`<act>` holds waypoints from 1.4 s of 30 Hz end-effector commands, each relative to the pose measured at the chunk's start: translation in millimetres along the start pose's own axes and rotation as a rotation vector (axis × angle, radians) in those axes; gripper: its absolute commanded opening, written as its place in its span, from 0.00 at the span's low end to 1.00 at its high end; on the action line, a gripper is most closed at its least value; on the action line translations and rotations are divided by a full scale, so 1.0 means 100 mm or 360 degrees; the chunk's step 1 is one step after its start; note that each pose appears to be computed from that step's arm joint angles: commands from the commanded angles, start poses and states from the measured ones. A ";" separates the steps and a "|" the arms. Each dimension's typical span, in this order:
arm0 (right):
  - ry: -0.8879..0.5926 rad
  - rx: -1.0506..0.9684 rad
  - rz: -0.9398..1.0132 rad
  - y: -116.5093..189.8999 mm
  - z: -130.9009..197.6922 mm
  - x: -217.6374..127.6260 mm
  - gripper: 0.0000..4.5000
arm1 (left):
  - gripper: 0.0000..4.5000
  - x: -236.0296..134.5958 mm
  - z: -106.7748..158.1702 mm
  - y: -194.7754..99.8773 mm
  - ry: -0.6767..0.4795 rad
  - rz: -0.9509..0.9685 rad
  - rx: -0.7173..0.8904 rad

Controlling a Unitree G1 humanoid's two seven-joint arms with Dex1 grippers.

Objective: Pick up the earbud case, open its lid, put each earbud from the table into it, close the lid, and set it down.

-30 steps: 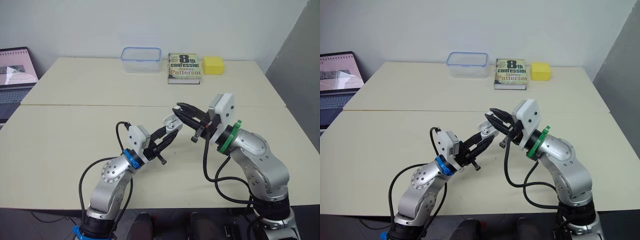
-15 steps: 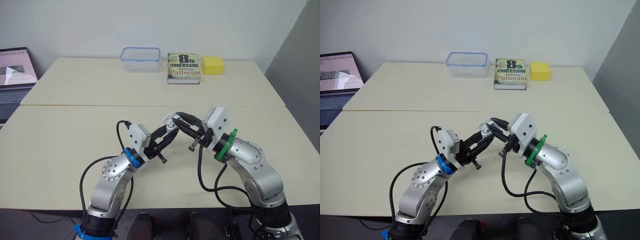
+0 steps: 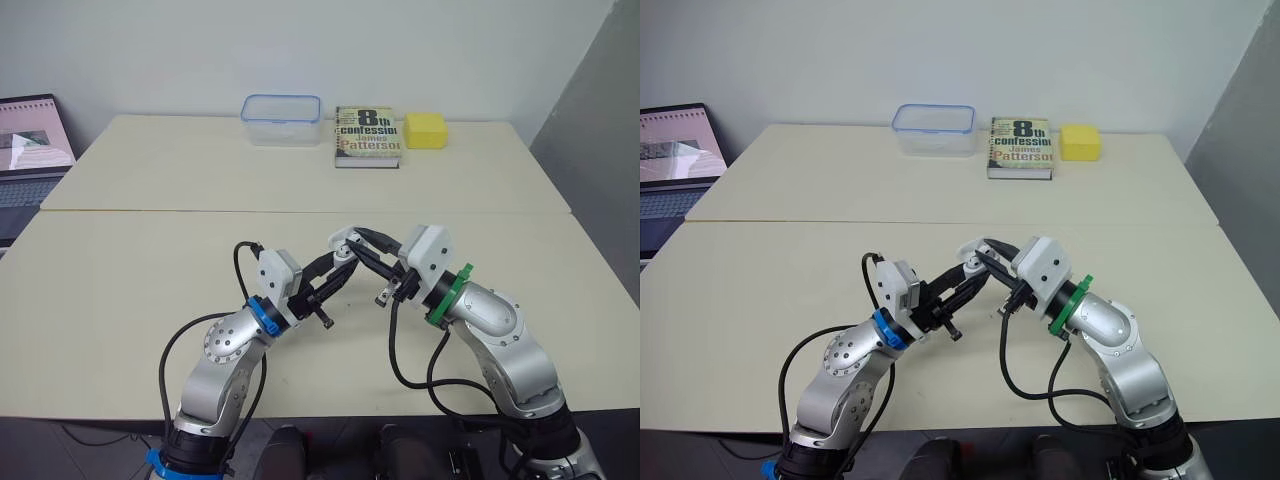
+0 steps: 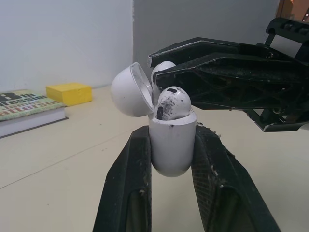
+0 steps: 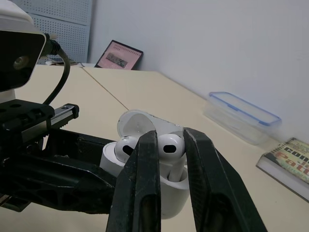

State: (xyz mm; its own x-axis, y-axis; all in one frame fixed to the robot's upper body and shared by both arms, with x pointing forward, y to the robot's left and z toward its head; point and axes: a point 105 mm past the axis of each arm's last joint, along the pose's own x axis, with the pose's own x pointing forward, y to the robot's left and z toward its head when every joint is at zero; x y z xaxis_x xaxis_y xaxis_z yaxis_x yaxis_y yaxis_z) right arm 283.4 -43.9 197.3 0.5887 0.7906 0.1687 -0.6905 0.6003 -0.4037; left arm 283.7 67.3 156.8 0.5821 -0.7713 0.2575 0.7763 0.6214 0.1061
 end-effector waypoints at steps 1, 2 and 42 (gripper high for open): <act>-0.0009 0.0063 0.0040 0.05 0.02 -0.04 0.25 | 0.17 0.02 0.19 -0.03 -0.0116 -0.0031 0.0060; -0.0005 0.0066 0.0034 0.04 0.02 -0.04 0.32 | 0.17 0.02 0.19 -0.03 -0.0115 -0.0032 0.0060; 0.0555 0.0256 0.1021 -0.33 0.32 -0.76 0.00 | 0.17 0.22 0.09 -0.62 0.0113 -0.1191 -0.0416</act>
State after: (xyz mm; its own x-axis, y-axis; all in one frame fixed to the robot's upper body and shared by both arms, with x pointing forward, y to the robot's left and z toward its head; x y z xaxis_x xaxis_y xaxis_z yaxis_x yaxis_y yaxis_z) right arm 258.7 -125.5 217.3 0.1753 0.9138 -0.3664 -0.9788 0.1216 -0.1649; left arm 249.2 14.9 158.1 -0.0965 -0.9867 0.1312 0.9946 -0.1008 -0.0265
